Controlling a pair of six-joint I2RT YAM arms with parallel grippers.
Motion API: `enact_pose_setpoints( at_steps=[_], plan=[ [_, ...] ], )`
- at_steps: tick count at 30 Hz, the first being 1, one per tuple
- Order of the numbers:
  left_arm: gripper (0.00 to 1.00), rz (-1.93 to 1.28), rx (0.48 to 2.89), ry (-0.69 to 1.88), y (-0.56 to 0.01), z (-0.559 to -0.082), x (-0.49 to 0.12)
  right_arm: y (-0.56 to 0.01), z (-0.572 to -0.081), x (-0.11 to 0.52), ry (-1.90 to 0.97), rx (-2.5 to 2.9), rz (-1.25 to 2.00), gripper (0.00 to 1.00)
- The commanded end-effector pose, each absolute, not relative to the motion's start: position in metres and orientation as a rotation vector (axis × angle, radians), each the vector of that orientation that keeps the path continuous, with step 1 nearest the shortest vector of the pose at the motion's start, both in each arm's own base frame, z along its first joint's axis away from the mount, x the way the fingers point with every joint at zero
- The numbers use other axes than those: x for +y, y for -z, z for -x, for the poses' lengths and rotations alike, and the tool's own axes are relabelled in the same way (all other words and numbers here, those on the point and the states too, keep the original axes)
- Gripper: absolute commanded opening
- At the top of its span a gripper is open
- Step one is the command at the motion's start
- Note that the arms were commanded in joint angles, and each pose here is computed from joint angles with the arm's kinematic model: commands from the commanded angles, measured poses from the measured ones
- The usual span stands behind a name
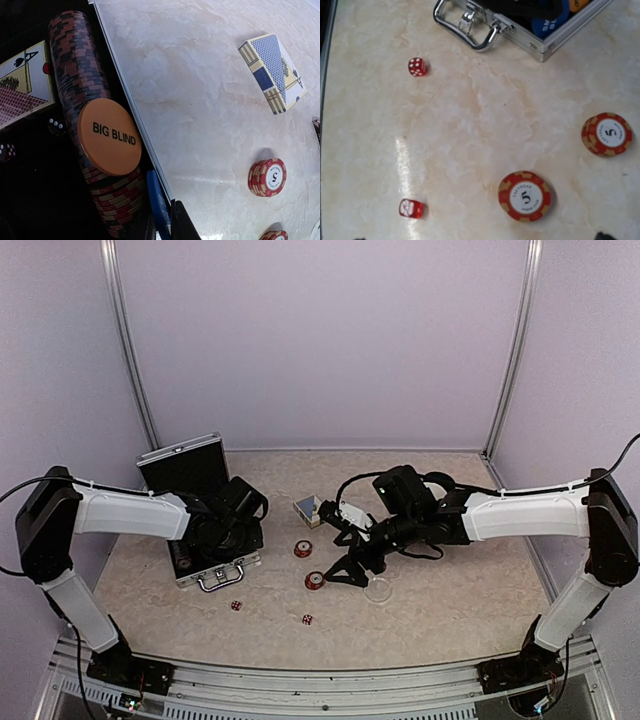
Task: Pack up texas hold em set
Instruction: Adjust the chip case at the center of the board.
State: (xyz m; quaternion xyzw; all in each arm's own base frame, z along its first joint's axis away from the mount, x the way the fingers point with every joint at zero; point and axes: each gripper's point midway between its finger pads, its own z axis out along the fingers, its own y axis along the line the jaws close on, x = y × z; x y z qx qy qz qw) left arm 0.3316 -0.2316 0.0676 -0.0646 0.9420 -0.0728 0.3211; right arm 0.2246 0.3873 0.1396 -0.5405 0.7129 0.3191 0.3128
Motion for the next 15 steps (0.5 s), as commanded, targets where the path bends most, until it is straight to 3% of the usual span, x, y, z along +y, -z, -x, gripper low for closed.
enact_pose_setpoints(
  at_steps=[1,15],
  plan=[
    [0.0,0.172,2.387,0.243,-0.101,-0.335,-0.239,-0.14,-0.225,0.387,-0.857,1.858,1.431,0.99],
    [0.0,0.23,2.364,0.273,-0.11,-0.331,-0.237,-0.14,-0.222,0.386,-0.873,1.848,1.434,0.99]
  ],
)
